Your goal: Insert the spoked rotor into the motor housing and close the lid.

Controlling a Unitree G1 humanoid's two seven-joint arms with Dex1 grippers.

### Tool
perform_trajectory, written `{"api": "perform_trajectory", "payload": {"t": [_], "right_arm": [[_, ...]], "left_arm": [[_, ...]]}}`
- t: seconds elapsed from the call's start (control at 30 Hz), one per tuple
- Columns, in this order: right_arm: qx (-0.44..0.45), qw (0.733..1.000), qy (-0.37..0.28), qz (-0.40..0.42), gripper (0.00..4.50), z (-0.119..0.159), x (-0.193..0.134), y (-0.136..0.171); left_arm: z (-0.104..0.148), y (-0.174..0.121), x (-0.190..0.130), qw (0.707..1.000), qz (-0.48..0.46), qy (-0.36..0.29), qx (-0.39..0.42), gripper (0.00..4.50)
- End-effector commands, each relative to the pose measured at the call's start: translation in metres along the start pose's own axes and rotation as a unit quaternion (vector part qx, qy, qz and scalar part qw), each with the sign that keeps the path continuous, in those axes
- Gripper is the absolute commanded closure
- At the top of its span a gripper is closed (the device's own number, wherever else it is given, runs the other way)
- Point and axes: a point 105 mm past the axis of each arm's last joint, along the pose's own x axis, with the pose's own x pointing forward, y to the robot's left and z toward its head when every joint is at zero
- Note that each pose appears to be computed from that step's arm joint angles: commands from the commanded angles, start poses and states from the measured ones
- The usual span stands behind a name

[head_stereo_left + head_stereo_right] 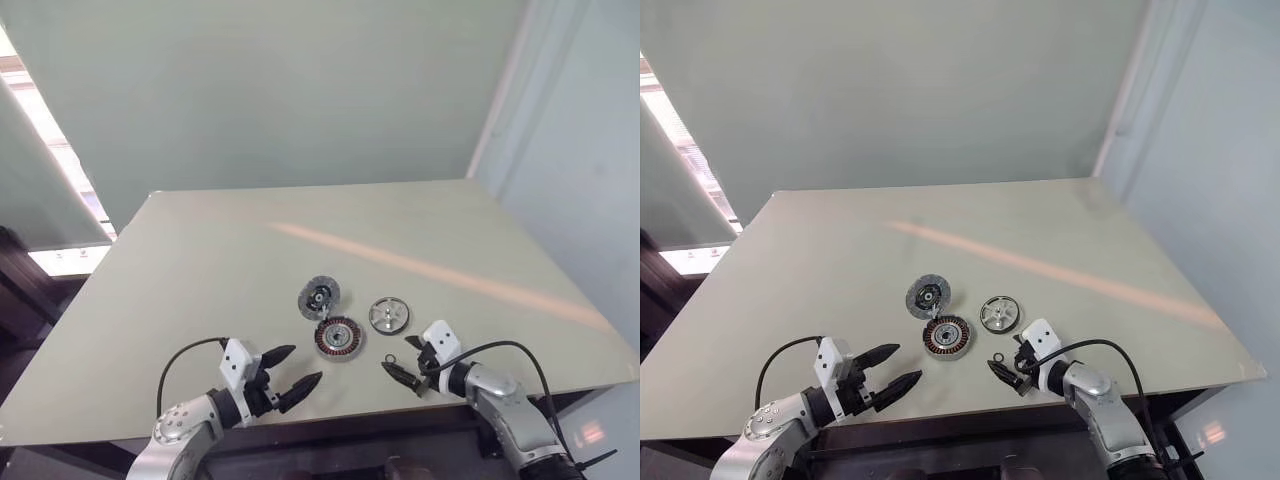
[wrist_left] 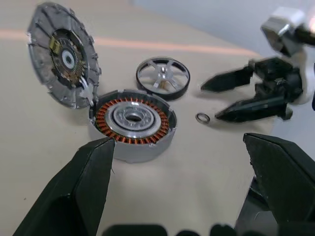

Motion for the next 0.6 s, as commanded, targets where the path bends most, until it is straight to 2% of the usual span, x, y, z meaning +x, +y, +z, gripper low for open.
{"api": "perform_trajectory", "payload": {"t": [0.03, 0.6], "right_arm": [[-0.016, 1.0, -0.018, -0.003, 0.0, 0.012, 0.003, -0.004], [0.0, 1.0, 0.003, 0.015, 0.0, 0.0, 0.01, 0.005]], "left_arm": [[0.008, -0.003, 0.003, 0.999, -0.015, -0.014, 0.026, 0.03], [-0.009, -0.01, 0.001, 0.997, -0.053, 0.021, 0.044, 0.03]]}}
